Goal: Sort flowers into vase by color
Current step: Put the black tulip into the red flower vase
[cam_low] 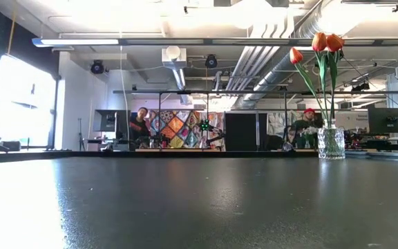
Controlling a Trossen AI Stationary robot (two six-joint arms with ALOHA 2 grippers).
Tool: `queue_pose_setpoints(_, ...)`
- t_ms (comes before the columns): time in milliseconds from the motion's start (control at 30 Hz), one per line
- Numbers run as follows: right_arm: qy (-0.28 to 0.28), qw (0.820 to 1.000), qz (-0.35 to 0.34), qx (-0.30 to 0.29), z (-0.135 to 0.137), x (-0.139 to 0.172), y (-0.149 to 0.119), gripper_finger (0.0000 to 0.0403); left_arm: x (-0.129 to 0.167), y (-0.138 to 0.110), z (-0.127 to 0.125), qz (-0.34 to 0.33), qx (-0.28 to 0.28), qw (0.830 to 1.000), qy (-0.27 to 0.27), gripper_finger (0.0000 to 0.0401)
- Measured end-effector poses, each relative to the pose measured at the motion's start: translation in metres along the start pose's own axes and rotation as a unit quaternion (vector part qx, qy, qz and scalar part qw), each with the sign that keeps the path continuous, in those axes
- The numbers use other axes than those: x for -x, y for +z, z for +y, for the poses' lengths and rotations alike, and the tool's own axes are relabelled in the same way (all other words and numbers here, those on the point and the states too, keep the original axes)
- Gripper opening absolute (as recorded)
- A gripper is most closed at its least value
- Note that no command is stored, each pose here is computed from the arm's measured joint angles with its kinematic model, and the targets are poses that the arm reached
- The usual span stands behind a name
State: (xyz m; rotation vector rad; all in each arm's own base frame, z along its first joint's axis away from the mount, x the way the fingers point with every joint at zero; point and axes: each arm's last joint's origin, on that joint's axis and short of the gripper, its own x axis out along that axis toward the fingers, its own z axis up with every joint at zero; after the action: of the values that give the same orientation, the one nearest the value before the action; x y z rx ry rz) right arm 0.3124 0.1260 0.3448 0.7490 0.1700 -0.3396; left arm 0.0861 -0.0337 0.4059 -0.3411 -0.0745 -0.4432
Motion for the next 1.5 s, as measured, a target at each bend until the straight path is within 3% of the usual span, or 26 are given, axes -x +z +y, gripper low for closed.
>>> queue_pose_setpoints(167, -0.005, 1.000, -0.016, -0.004, 0.000, 0.000, 0.002, 0.0162, -0.001, -0.005, -0.009, 0.033, 0.019, 0.997, -0.072, 0.0000)
queue_pose_setpoints(467, -0.009, 1.000, -0.023, -0.019, 0.001, 0.001, 0.001, 0.0162, 0.007, -0.012, -0.029, 0.068, -0.022, 0.975, -0.211, 0.0000)
queue_pose_setpoints(900, -0.036, 0.998, -0.017, -0.040, -0.003, -0.017, -0.022, 0.0162, -0.008, -0.075, -0.035, 0.038, -0.006, 0.966, -0.256, 0.0000)
queue_pose_setpoints(1033, -0.027, 0.998, 0.011, -0.048, -0.005, -0.023, -0.026, 0.0162, -0.006, -0.084, -0.041, 0.029, 0.007, 0.957, -0.289, 0.0000)
queue_pose_setpoints(1267, -0.018, 0.997, 0.029, -0.068, -0.005, -0.024, -0.026, 0.0162, -0.009, -0.080, -0.055, -0.041, -0.049, 0.946, -0.319, 0.0000)
queue_pose_setpoints(1500, -0.009, 0.997, 0.040, -0.072, -0.004, -0.024, -0.027, 0.0162, -0.025, -0.099, -0.067, 0.004, -0.068, 0.945, -0.319, 0.0000)
